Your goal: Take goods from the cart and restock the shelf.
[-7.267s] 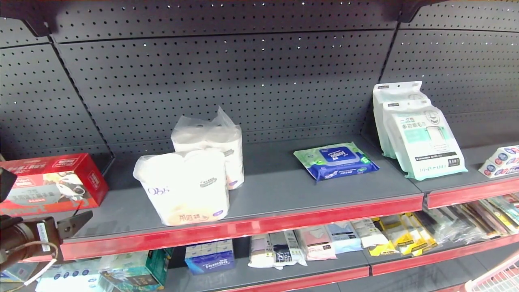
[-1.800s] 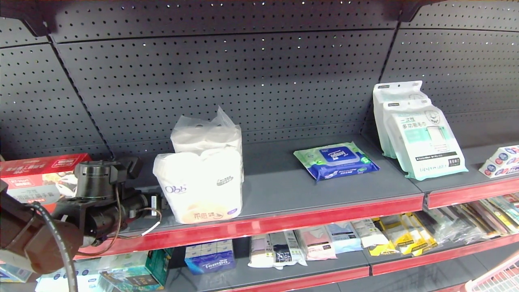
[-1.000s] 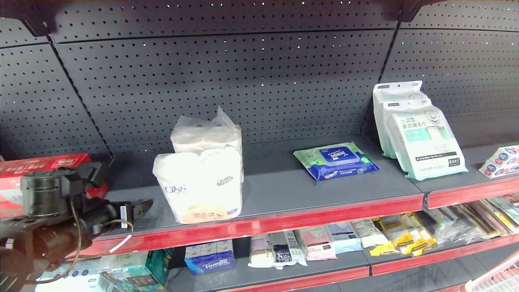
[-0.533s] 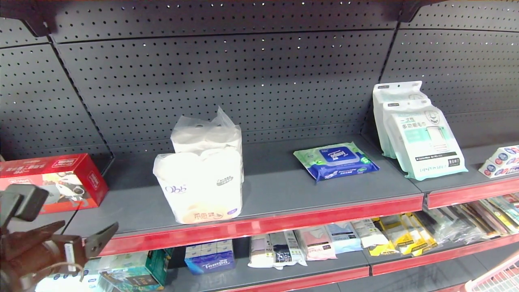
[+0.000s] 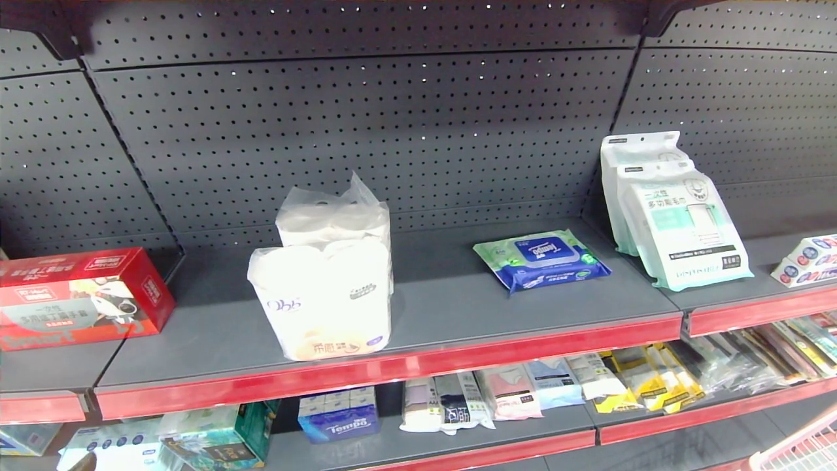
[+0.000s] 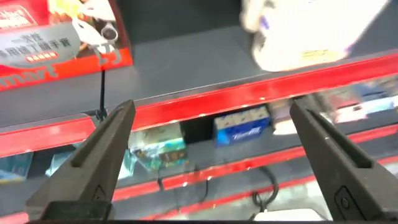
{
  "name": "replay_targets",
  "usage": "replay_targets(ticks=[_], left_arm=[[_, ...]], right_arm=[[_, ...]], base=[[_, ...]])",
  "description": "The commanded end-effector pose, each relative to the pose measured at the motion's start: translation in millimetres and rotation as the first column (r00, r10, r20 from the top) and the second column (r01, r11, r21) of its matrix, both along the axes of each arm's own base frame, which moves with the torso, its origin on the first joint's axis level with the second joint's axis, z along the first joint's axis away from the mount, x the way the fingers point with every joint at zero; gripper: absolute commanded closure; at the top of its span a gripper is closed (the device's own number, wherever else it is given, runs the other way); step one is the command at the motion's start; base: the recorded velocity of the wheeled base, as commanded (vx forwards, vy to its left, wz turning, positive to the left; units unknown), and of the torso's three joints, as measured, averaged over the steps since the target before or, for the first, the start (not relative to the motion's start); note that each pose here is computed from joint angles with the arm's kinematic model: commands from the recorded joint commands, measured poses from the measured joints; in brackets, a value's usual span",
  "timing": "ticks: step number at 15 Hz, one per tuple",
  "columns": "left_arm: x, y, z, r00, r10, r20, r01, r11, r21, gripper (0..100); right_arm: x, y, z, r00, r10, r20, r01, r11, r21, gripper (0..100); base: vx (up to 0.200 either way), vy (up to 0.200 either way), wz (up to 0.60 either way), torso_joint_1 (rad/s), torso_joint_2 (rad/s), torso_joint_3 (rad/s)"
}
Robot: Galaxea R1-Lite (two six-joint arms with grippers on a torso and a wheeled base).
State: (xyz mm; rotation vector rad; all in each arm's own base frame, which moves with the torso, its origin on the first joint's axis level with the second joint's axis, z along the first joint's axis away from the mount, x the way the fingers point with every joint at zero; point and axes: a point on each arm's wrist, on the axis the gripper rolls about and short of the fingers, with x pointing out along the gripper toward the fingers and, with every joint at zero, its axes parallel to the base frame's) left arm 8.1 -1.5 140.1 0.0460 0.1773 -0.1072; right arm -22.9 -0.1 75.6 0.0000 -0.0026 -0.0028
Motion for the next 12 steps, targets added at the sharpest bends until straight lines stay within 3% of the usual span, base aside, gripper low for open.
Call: replay_targets(ticks=[1,4,5,6,8,10,12], left_arm=[[-40,0.1,-21.2,0.98,-0.086,0.177,0.089,0.996,-0.009,0],[-37,-2.2,-33.3,0.975,-0.17,0.143,0.173,0.985,-0.006,0],[-36,-2.8,-41.8,0.98,-0.16,0.122,0.161,0.987,0.003,0],[-36,-3.5,-52.2,0.982,-0.142,0.125,0.142,0.99,0.009,0],[-38,-3.8,-55.1,0.981,-0.132,0.143,0.132,0.991,0.005,0],[-37,-2.4,-55.9,0.988,-0.071,0.139,0.071,0.997,0.004,0],[-36,0.5,-56.6,0.987,0.061,0.152,-0.061,0.998,-0.005,0]], right_arm=[[0,0,0,1.0,-0.002,-0.001,0.002,1.0,0.0,0],[0,0,0,1.0,0.0,-0.001,0.0,1.0,0.0,0],[0,0,0,1.0,0.0,-0.001,0.0,1.0,0.002,0],[0,0,0,1.0,0.0,-0.003,0.0,1.0,0.0,0],[0,0,0,1.0,0.0,-0.001,0.0,1.0,-0.002,0],[0,0,0,1.0,0.0,-0.003,0.0,1.0,-0.003,0],[0,0,0,1.0,-0.002,-0.003,0.002,1.0,-0.003,0]], base=[[0.0,0.0,0.0,0.0,0.0,0.0],[0.0,0.0,0.0,0.0,0.0,0.0],[0.0,0.0,0.0,0.0,0.0,0.0],[0.0,0.0,0.0,0.0,0.0,0.0],[0.0,0.0,0.0,0.0,0.0,0.0],[0.0,0.0,0.0,0.0,0.0,0.0],[0.0,0.0,0.0,0.0,0.0,0.0]])
